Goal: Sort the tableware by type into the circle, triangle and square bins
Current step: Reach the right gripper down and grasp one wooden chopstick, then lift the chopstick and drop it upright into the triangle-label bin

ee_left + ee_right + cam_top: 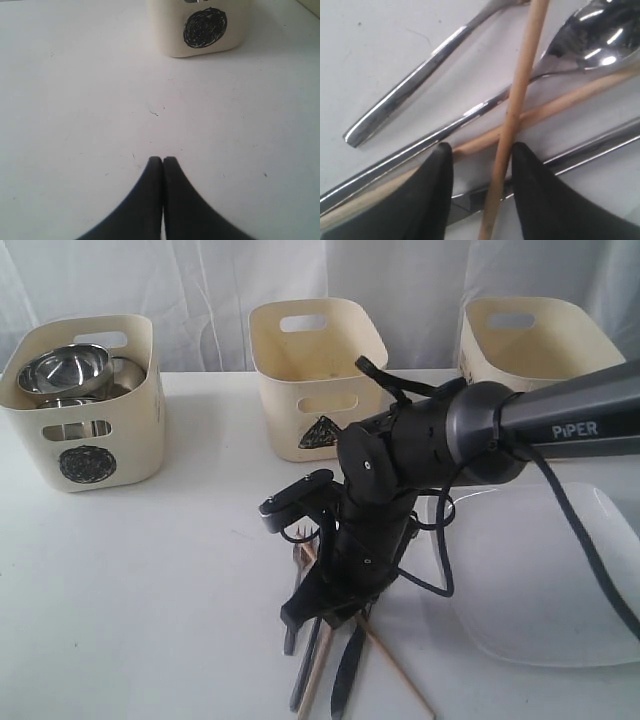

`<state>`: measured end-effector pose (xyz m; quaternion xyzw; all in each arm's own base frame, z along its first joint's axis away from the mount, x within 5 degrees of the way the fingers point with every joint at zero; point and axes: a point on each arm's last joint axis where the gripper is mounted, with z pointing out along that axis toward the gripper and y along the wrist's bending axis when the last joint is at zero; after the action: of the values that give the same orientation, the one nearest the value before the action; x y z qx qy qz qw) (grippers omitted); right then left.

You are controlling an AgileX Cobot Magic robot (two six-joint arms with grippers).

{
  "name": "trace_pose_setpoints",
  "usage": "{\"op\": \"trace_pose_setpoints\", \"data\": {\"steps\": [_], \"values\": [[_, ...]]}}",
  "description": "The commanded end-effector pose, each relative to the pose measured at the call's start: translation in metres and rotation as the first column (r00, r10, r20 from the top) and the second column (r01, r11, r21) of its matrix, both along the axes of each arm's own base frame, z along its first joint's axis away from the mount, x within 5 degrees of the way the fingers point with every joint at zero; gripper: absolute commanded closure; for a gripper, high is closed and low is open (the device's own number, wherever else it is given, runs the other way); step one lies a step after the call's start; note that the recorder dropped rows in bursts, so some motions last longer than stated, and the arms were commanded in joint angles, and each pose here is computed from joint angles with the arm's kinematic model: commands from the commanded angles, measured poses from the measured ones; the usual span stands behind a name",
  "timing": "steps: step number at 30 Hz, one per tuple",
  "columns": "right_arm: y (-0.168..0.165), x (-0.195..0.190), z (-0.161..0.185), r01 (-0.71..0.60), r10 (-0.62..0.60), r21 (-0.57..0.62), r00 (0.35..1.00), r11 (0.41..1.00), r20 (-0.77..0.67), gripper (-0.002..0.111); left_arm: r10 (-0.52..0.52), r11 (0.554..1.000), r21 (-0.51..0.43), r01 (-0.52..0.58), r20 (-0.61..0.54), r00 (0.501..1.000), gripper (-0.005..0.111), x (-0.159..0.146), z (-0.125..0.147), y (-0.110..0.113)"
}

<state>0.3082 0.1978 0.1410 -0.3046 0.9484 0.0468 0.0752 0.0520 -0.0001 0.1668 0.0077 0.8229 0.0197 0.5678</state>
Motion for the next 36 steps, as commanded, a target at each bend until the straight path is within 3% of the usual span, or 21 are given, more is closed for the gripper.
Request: {"op": "trace_pose_setpoints", "data": {"steps": [1,5,12,17,22,25,28,31,33,36], "values": [[-0.002,-0.002,-0.015,0.006,-0.008,-0.037,0.999,0.999,-0.054,0.084,-0.001,1.000,-0.002,0.001,0.002,1.000,0.106,0.000,0.000,0.000],[-0.002,-0.003,-0.016,0.002,-0.005,-0.042,0.998,0.999,-0.063,0.108,-0.001,1.000,-0.002,0.001,0.002,1.000,0.106,0.000,0.000,0.000],[0.001,0.001,0.003,-0.004,0.000,-0.047,0.997,0.999,-0.079,0.108,-0.001,1.000,-0.002,0.001,0.002,1.000,0.106,0.000,0.000,0.000],[0.007,0.009,0.073,-0.058,0.057,-0.020,0.998,0.998,-0.040,0.108,-0.001,1.000,-0.002,0.001,0.002,1.000,0.106,0.000,0.000,0.000],[0.002,0.027,0.160,-0.098,0.070,0.100,0.964,0.990,0.256,0.108,-0.001,1.000,-0.002,0.001,0.002,1.000,0.106,0.000,0.000,0.000],[-0.017,0.048,0.199,-0.103,0.012,0.158,0.872,0.982,0.490,0.108,-0.001,1.000,-0.002,0.001,0.002,1.000,0.106,0.000,0.000,0.000],[-0.059,0.075,0.225,-0.019,-0.154,0.245,0.730,0.969,0.666,0.108,-0.001,1.000,-0.002,0.001,0.002,1.000,0.106,0.000,0.000,0.000],[-0.092,0.091,0.231,0.054,-0.254,0.291,0.658,0.955,0.709,0.108,-0.001,1.000,-0.002,0.001,0.002,1.000,0.106,0.000,0.000,0.000],[-0.114,0.101,0.239,0.091,-0.358,0.377,0.572,0.922,0.738,0.108,-0.001,1.000,-0.002,0.001,0.002,1.000,0.106,0.000,0.000,0.000],[-0.150,0.114,0.258,0.125,-0.580,0.579,0.369,0.805,0.727,0.108,-0.001,1.000,-0.002,0.001,0.002,1.000,0.106,0.000,0.000,0.000]]}}
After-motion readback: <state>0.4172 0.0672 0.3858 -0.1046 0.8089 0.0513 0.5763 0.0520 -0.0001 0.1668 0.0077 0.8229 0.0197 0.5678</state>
